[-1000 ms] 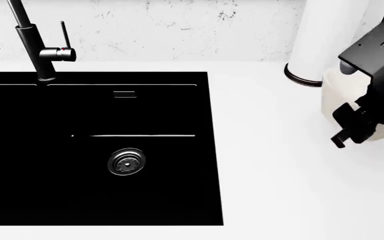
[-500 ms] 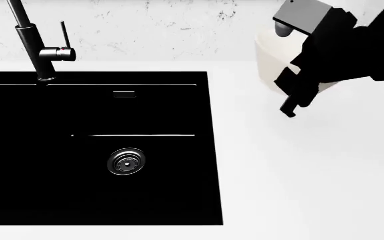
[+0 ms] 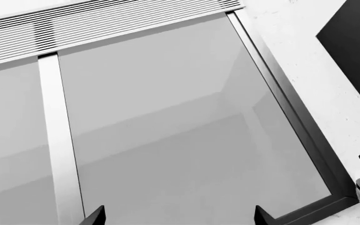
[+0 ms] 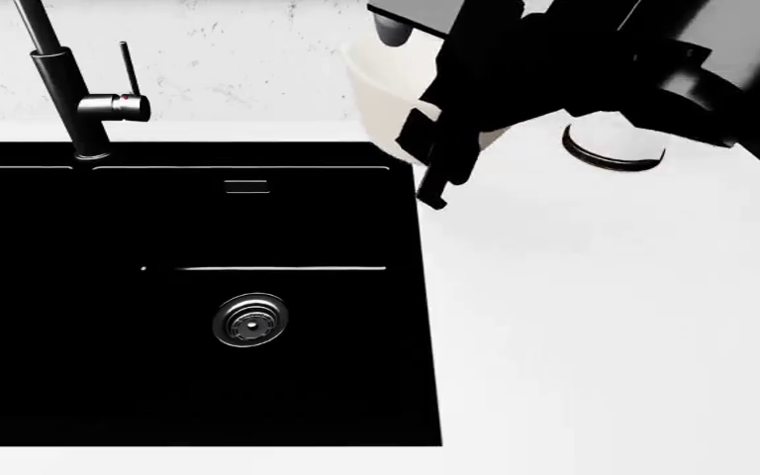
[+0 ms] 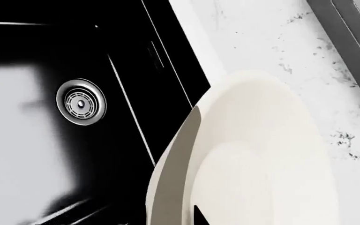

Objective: Move the fresh-baked cupcake off the tray onto the counter, and place the bowl used for mixing into the sink.

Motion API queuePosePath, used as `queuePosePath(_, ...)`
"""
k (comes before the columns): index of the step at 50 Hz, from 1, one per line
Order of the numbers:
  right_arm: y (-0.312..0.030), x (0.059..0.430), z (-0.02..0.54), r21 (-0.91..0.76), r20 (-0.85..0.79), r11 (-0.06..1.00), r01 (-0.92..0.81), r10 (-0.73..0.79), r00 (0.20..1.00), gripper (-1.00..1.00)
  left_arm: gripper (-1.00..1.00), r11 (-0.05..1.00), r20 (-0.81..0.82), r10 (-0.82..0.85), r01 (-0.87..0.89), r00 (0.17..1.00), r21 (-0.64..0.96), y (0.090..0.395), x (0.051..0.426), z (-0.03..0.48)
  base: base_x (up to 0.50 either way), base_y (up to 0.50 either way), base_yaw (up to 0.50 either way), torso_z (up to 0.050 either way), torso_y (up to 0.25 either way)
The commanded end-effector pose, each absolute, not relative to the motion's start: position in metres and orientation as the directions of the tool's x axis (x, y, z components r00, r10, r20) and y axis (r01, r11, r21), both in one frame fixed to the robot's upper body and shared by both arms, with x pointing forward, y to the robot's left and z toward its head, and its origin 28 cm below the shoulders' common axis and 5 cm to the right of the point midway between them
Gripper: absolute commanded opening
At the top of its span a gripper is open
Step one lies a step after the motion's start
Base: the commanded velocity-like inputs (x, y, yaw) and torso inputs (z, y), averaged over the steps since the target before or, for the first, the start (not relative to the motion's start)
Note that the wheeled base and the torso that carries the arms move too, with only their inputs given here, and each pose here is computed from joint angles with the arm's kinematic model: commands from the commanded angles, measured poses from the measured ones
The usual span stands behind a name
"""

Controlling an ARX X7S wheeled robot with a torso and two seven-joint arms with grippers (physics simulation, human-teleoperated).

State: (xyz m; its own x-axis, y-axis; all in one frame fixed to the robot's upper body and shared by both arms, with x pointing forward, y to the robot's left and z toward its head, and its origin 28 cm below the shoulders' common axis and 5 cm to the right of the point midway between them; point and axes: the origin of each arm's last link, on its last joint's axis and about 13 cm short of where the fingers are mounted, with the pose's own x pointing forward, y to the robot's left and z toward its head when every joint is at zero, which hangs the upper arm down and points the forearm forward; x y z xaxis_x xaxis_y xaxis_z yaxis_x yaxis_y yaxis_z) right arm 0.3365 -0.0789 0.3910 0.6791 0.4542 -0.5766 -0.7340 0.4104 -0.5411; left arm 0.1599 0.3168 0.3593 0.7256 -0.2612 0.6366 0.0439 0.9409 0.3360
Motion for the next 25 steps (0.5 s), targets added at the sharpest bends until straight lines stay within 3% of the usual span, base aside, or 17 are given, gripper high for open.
queuePosePath(1,-0.045,0.347,0.392,-0.554,-0.554,0.336,-0.762,0.534,0.639,-1.0,1.0,0.941,0.637,-0.258,0.04,0.727,0.335,0.317,0.157,0.359,0.0,0.0,0.0,0.0,0.0)
queuePosePath(25,0.025,0.369,0.355,-0.527,-0.529,0.225,-0.82,0.668,0.523,-1.0,1.0,0.943,0.645,-0.261,0.047,0.719,0.329,0.321,0.152,0.357,0.0,0.0,0.0,0.0,0.0)
